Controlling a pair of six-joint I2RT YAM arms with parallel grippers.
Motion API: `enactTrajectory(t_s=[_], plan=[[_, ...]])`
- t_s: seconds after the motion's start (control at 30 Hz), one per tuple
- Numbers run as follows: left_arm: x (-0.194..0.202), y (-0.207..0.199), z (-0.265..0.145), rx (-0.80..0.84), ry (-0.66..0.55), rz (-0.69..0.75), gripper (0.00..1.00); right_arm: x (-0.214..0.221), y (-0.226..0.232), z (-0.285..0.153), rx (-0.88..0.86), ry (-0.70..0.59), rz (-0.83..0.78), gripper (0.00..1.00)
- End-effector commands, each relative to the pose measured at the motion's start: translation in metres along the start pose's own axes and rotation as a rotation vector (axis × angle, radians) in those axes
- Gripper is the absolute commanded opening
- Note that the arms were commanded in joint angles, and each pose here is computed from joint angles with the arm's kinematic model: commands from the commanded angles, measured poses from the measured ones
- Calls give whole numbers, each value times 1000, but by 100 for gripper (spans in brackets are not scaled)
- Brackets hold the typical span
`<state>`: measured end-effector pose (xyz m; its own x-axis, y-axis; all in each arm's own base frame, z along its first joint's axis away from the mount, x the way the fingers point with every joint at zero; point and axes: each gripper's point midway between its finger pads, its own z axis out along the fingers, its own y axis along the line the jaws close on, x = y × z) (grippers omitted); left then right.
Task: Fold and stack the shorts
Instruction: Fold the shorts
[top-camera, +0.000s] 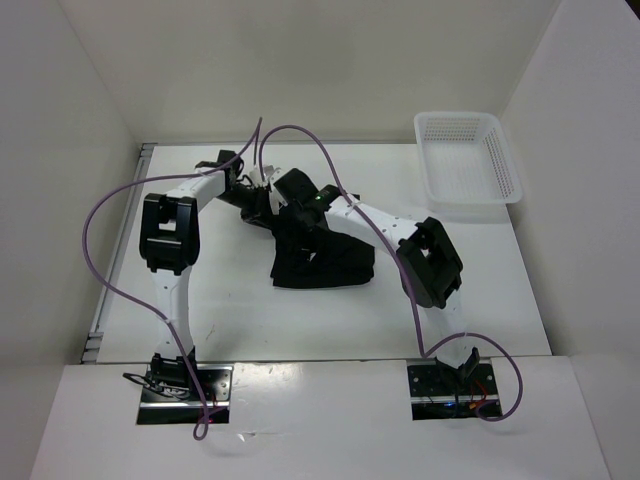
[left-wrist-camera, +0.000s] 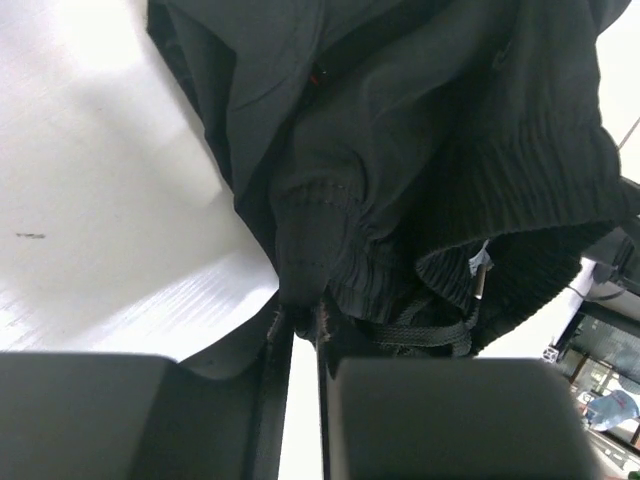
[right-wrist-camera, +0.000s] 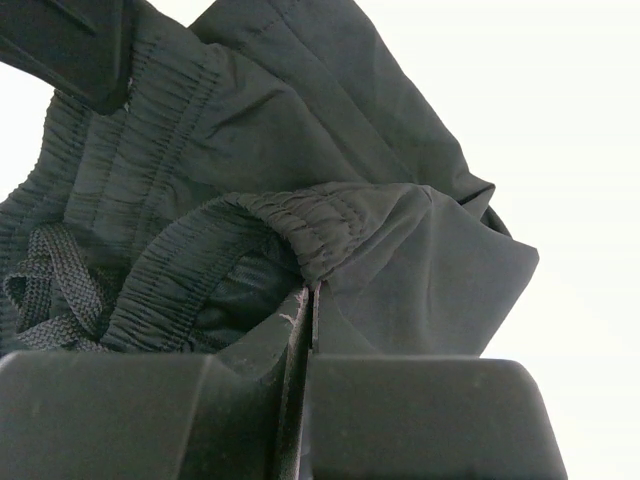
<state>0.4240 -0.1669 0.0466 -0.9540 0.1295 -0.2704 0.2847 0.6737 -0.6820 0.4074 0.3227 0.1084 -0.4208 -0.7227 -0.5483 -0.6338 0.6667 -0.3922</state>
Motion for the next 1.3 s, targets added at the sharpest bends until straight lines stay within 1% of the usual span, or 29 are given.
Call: enactTrajectory(t_s=[0.0,0.03,0.17,0.23,0.33,0.5,0.57,0.63,0.73,0.77,0.8,0.83,0.87,0.9,1.0,1.07,1.1,1.17,1.2,1.23,1.27], plan=[[-15,-19,-9,85,-44,61,14,-30,-8,-11,28,-91,42,0],[-18,-18,-14,82,-58,61,13,-32,-12,-15,39,-99,46,0],[-37,-40,-36,90,-119,130,12,-42,-19,-30,46,-134,60,0],[-48,-58,-46,99,-152,182,12,-46,-21,-36,40,-149,64,0],[-56,-79,-41,104,-155,242,12,-51,-24,-45,36,-172,62,0],[-61,-78,-18,91,-116,252,13,-58,-33,-59,52,-199,65,0],[-64,-76,-15,91,-113,249,17,-60,-35,-64,54,-209,69,0],[-70,-93,-22,120,-131,285,22,-58,-38,-67,66,-213,62,0],[-75,-107,-27,126,-154,324,24,-54,-39,-67,77,-207,51,0],[-81,-101,-26,94,-166,331,26,-56,-40,-67,78,-216,54,0],[-80,-96,-14,80,-148,327,27,-56,-41,-67,89,-213,56,0],[-83,-92,-12,66,-142,319,29,-56,-41,-67,89,-213,56,0],[-82,-89,-4,61,-125,313,32,-59,-44,-66,103,-221,61,0],[-78,-75,10,60,-95,282,37,-64,-44,-62,107,-231,57,0],[-74,-58,29,69,-61,249,38,-72,-45,-52,131,-235,78,0],[-80,-60,29,78,-73,262,43,-79,-46,-48,142,-247,111,0],[-81,-57,32,78,-71,260,48,-75,-48,-37,146,-228,112,0],[-80,-60,32,90,-71,260,52,-73,-50,-30,175,-218,124,0],[-83,-61,31,91,-77,267,54,-68,-51,-18,180,-201,135,0],[-84,-65,27,91,-84,274,61,-68,-51,-15,188,-197,149,0],[-86,-65,25,80,-95,284,65,-68,-51,-12,188,-195,148,0]])
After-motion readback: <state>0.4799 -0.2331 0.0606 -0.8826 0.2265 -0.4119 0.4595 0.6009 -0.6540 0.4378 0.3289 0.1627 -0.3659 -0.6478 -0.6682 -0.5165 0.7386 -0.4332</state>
